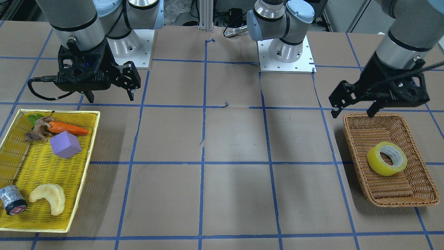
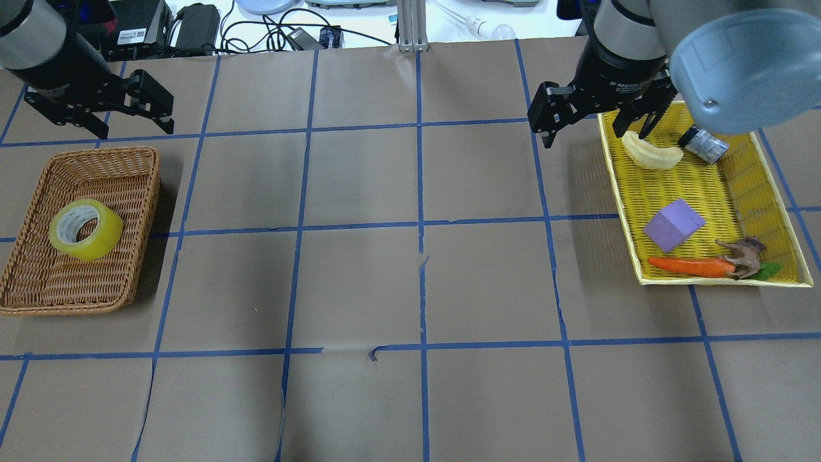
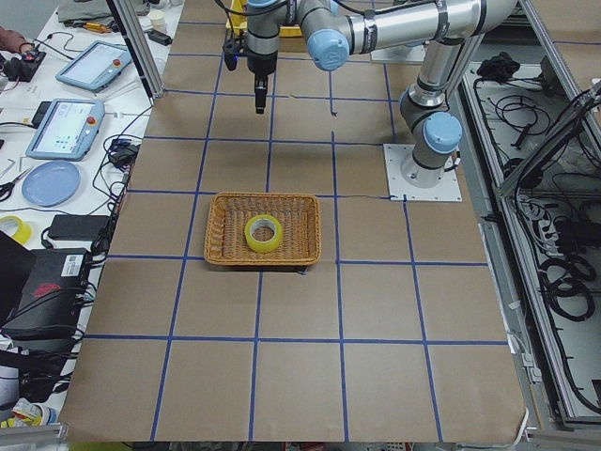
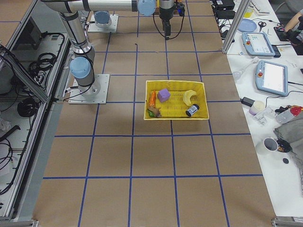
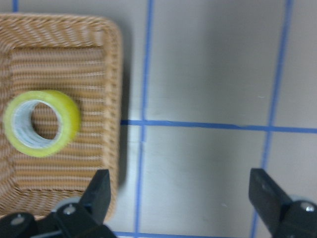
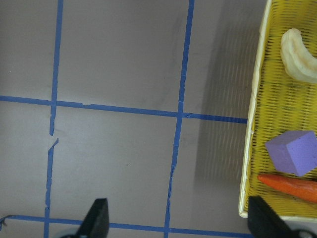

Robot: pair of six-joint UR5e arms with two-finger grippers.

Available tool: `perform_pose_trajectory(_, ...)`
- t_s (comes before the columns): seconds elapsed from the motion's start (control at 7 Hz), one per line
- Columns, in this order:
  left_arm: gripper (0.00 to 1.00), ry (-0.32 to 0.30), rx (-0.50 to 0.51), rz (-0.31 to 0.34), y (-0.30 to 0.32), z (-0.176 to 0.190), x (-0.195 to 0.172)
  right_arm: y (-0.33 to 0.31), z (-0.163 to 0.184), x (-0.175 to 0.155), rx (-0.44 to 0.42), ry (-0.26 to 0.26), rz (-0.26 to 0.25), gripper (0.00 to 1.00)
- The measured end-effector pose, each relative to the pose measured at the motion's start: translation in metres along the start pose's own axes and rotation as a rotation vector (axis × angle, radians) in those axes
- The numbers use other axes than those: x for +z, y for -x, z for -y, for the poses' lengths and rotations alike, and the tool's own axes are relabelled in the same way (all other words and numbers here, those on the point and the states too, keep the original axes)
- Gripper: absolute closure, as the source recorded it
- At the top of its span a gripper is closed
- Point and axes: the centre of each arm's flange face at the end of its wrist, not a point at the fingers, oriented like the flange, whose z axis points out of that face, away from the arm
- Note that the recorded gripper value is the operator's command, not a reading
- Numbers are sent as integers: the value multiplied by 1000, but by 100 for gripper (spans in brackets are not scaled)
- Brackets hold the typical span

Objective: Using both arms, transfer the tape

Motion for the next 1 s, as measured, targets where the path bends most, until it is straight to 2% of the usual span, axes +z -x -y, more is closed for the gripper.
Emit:
perform_pose_trajectory(0.43,0,21,88,-20,-79,-22,-7,0,0,0,0,0,0,0)
perform_pose_trajectory(1.0,0,76,103,-27,-95,-28,4,0,0,0,1,0,0,0)
